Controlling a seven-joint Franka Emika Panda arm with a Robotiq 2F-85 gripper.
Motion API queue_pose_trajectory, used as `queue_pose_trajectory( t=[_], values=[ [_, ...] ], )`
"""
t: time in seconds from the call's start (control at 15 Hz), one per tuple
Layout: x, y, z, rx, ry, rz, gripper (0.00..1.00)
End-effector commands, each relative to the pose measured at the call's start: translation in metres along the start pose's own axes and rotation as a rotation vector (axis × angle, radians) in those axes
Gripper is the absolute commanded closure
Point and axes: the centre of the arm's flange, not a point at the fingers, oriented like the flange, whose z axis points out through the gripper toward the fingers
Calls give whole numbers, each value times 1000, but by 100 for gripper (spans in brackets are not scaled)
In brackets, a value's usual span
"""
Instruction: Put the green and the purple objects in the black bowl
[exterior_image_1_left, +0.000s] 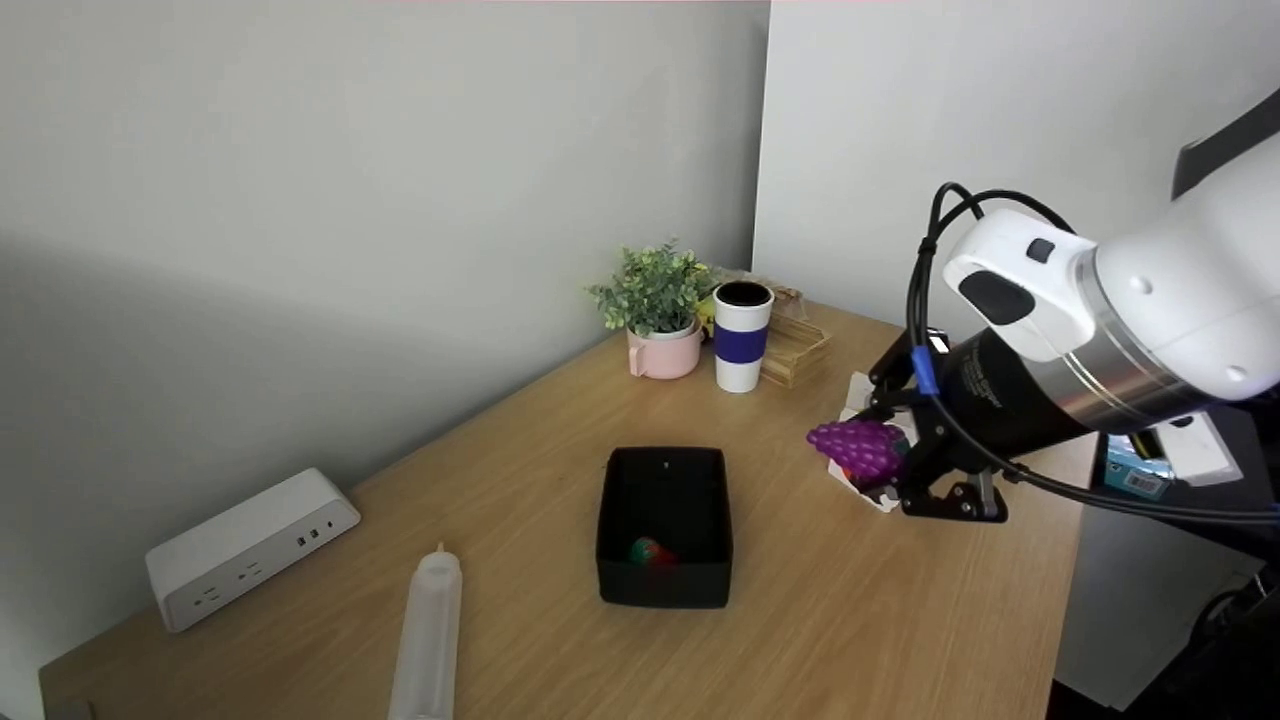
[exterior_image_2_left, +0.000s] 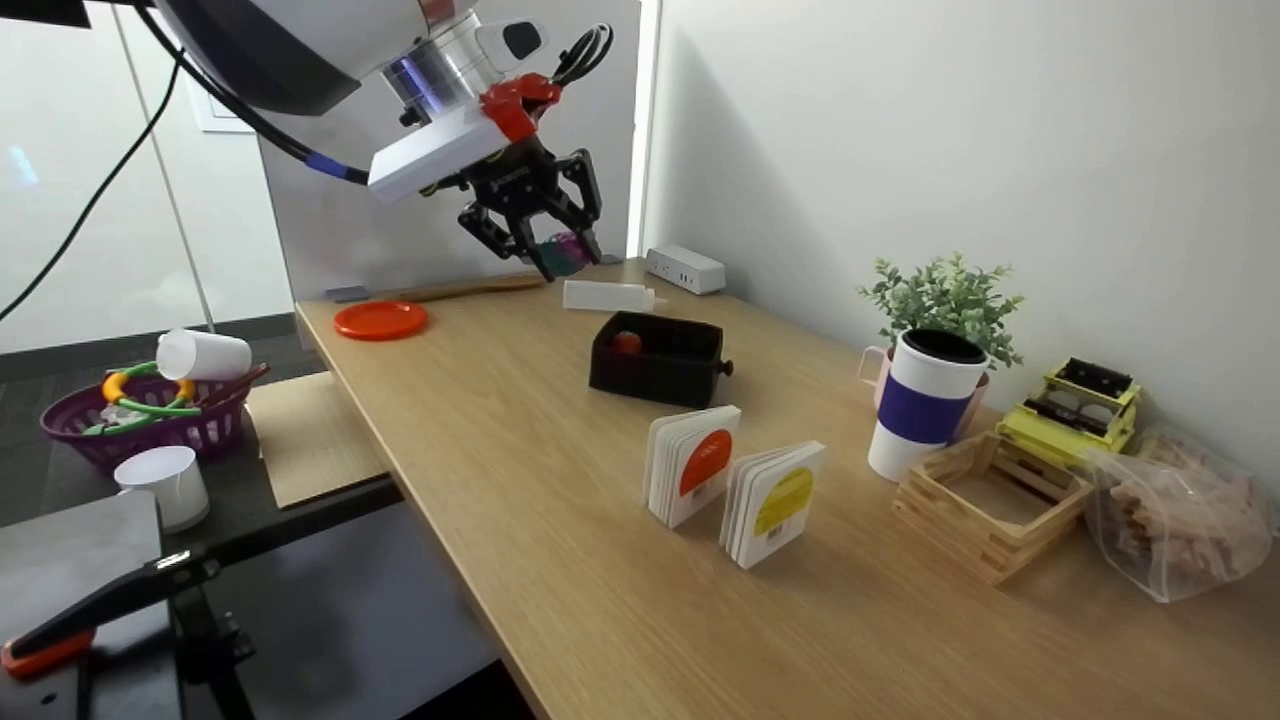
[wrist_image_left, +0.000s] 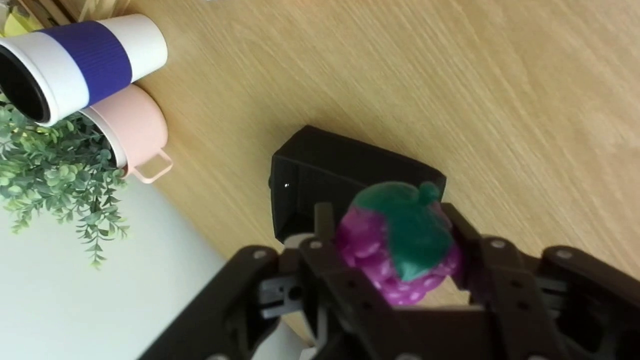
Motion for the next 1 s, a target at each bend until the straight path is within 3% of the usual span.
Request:
queue_pose_trajectory(
  t=[0.0, 0.4, 0.6, 0.93],
  values=[
    [8, 6, 13, 17, 34, 10, 73],
    [56, 45, 40, 78, 75, 30, 73],
    [78, 69, 66, 124, 53, 75, 73],
    [113, 77, 96, 216, 44, 88, 73]
  ],
)
